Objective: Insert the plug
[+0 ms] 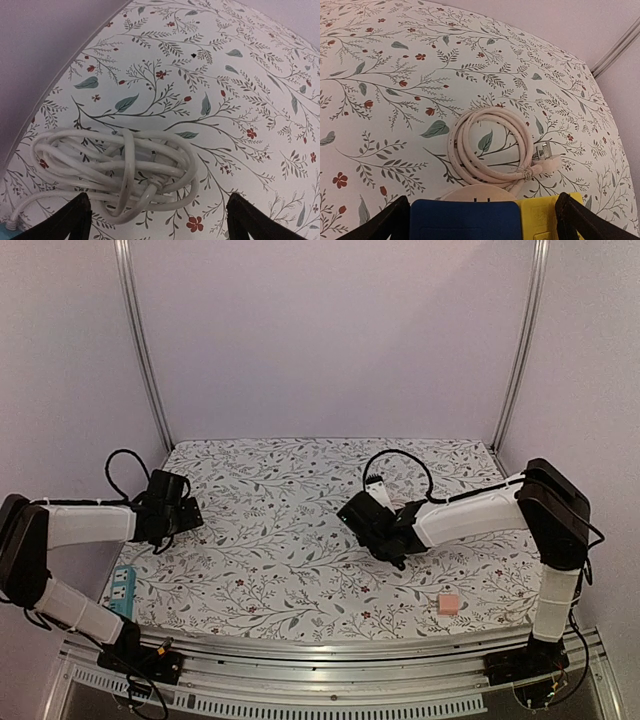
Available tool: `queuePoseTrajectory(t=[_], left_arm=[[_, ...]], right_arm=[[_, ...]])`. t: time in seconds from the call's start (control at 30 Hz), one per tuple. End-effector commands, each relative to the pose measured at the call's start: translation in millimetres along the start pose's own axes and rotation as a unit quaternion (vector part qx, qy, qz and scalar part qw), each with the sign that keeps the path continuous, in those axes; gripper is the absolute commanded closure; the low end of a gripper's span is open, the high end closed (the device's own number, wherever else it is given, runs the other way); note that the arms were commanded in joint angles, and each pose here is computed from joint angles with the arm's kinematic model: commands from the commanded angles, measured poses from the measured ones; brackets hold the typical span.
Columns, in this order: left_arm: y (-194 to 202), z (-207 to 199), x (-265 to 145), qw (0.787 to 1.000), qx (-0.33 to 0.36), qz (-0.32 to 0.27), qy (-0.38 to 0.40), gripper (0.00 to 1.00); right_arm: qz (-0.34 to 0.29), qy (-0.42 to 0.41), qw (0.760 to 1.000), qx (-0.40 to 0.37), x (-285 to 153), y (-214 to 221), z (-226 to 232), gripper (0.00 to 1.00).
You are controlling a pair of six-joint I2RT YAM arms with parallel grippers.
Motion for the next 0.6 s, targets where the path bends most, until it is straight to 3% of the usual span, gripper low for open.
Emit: queuePoseTrajectory(t=[0.0, 0.17, 0.4, 0.47, 0.57], left_arm=[[-6, -4, 13, 1.000, 0.018, 0.019, -0.013, 0.06], [-6, -7, 27, 0.999, 0.013, 0.037, -0.008, 0.07], [8, -8, 38, 0.998, 0.001, 0.063, 0.003, 0.13], [11, -10, 41, 0.998, -0.002, 0.067, 0.013, 0.21], [13, -15, 41, 0.997, -0.010, 0.068, 0.035, 0.45]], right_arm=[[0.092, 0.040, 0.995, 0.010, 27, 51, -52, 0.01], [0.082, 0.067, 0.991, 0.080, 29, 42, -100, 0.01], [0.065, 0.054, 0.992, 0.097, 17, 27, -98, 0.01], [0.054, 0.043, 0.993, 0.099, 8, 22, -93, 0.01], [0.039, 0.026, 0.993, 0.105, -6, 14, -90, 0.01]])
Point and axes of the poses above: each gripper's point midway between its finger pads, its own x axis out along the fingers, its own z axis along the line the jaws close on, y = z × x, the point moved 4 cm from there along -x, back along the fingers, and after that the axes turned 5 degrees about x, right-handed, at the moved point
